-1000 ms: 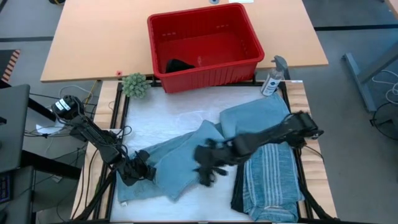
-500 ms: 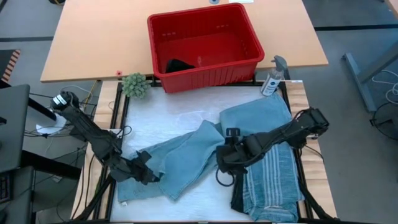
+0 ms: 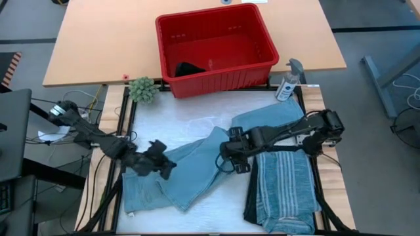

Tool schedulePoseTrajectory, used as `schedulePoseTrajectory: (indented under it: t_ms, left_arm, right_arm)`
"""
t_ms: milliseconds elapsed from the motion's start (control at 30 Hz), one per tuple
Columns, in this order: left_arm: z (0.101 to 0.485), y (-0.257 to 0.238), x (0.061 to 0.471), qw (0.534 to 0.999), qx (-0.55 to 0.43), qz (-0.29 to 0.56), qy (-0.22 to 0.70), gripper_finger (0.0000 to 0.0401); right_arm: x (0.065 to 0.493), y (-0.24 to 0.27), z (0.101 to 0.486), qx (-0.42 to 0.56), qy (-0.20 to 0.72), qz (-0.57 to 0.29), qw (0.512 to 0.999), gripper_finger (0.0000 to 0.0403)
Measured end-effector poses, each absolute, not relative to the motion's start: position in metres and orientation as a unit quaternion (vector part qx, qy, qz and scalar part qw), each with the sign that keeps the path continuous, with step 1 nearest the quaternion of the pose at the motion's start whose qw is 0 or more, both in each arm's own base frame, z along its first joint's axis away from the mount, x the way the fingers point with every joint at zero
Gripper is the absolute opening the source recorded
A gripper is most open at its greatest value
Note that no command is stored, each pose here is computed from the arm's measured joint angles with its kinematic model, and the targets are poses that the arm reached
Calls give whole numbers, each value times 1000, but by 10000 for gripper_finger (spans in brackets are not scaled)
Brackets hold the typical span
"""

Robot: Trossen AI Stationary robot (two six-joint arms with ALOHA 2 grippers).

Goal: Fold Laundry from Bin
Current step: Fold the light blue denim pants

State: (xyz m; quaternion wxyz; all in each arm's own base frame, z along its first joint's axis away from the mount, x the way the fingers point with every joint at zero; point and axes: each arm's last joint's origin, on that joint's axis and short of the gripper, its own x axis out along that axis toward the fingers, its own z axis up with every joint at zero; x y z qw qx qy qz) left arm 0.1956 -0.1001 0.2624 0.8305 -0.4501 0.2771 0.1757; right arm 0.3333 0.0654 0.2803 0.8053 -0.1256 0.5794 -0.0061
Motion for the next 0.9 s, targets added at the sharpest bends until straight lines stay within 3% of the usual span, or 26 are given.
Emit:
schedulePoseTrajectory:
  t_ms: [300, 500, 600, 800, 900]
  left_arm:
    - [226, -69, 245, 849, -354, 200, 338, 2]
    - [202, -55, 272, 856, -326, 176, 361, 2]
    - [190, -51, 282, 858, -309, 173, 371, 2]
    - [165, -43, 293, 850, -288, 176, 404, 2]
    - [157, -38, 295, 842, -285, 187, 417, 2]
  right_arm:
    - [338, 61, 273, -132, 592, 26, 795, 221]
    - [340, 61, 264, -136, 602, 38, 786, 198]
    - [339, 54, 263, -122, 609, 21, 784, 157]
    - [335, 46, 252, -119, 628, 18, 769, 30]
    - [334, 47, 250, -113, 633, 27, 766, 21]
